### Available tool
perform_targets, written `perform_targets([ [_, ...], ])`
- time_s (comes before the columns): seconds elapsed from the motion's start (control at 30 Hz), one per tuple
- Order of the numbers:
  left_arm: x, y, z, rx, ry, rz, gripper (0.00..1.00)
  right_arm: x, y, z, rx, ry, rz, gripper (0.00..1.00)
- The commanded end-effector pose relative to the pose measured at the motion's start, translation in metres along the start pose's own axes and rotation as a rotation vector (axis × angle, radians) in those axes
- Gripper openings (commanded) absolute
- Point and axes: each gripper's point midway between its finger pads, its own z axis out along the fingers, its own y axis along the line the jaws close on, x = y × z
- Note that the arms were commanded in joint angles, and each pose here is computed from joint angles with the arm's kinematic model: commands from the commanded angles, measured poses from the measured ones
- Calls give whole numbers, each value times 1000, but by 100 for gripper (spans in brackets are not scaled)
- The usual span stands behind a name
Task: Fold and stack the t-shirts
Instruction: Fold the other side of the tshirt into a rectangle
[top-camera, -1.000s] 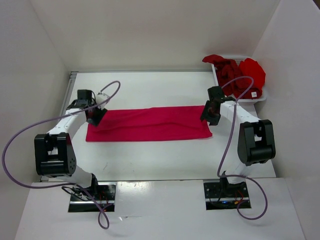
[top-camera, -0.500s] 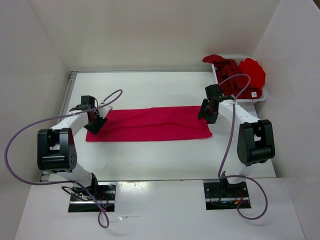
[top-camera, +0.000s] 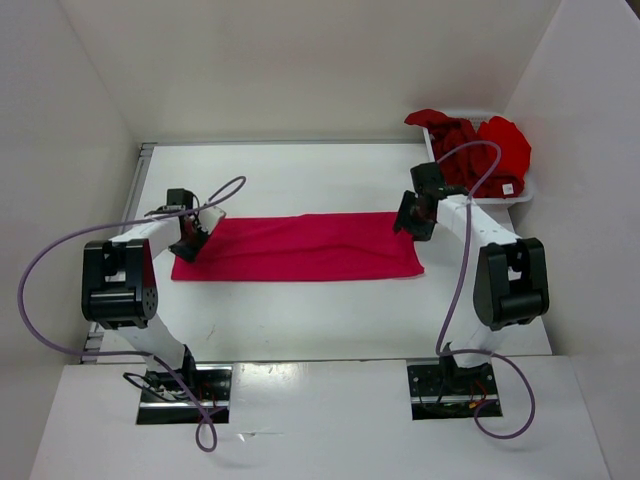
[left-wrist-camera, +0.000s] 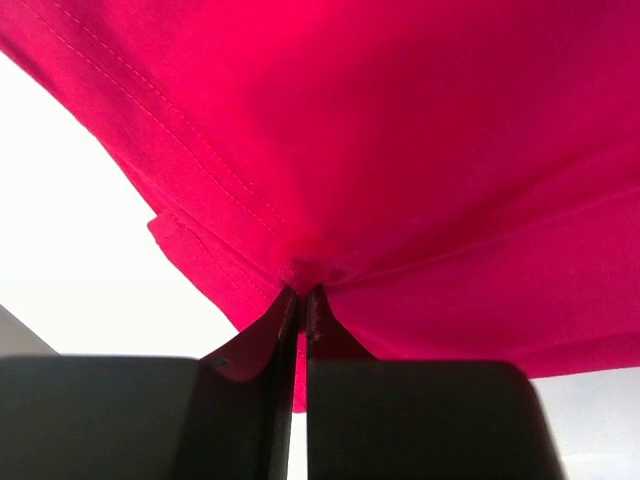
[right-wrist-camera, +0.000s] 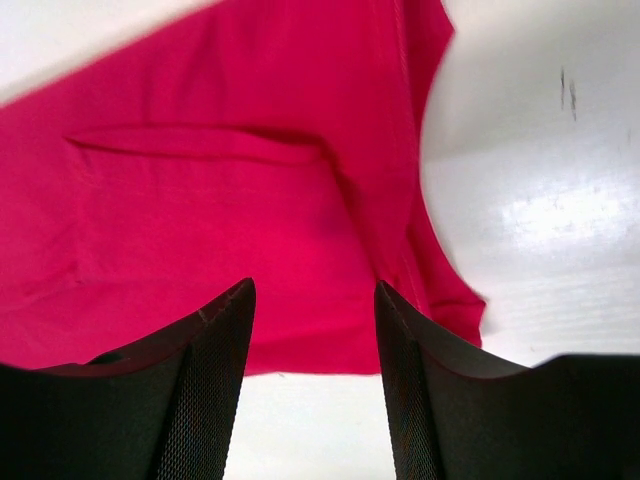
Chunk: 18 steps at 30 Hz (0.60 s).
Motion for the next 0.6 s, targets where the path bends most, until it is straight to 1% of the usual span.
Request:
perform_targets([
  [0.0,-19,9,-4,-17,-56,-39,2,-29,21,-2,-49,-63,-22,57],
  [0.03,-24,10,-6,-12,-71,-39,2,-27,24,5,-43,-46,-30,57],
  [0.1,-29,10,-11,-7,-87,-57,2,-36,29,9,-50,-57,-41,57],
  [0.13,-30,11,-13,-6,-86,-57,2,-31,31,14,-46,-43,-58,57],
  [0.2,-32,6,-16,5,-93,-57,2,-36,34,25,-44,-39,-59,57],
  [0.27,-34,7,-19,0,-101,-57,4,-32,27,41,4,-13,-61,57],
  [0.37,-33,7,-22,1,-99,-57,7,-31,27,52,10,-2,-71,57],
  [0.43,-30,5,-20,6,-92,-57,7,-28,25,56,17,10,-71,57],
  [0.47,-30,5,-20,6,-92,-57,7,-32,32,55,2,-7,-89,57],
  [0.53,-30,4,-20,6,-91,-66,5,-28,32,63,5,16,-90,54],
  [0.57,-30,4,-20,6,-91,-66,4,-28,32,63,5,16,-90,50],
])
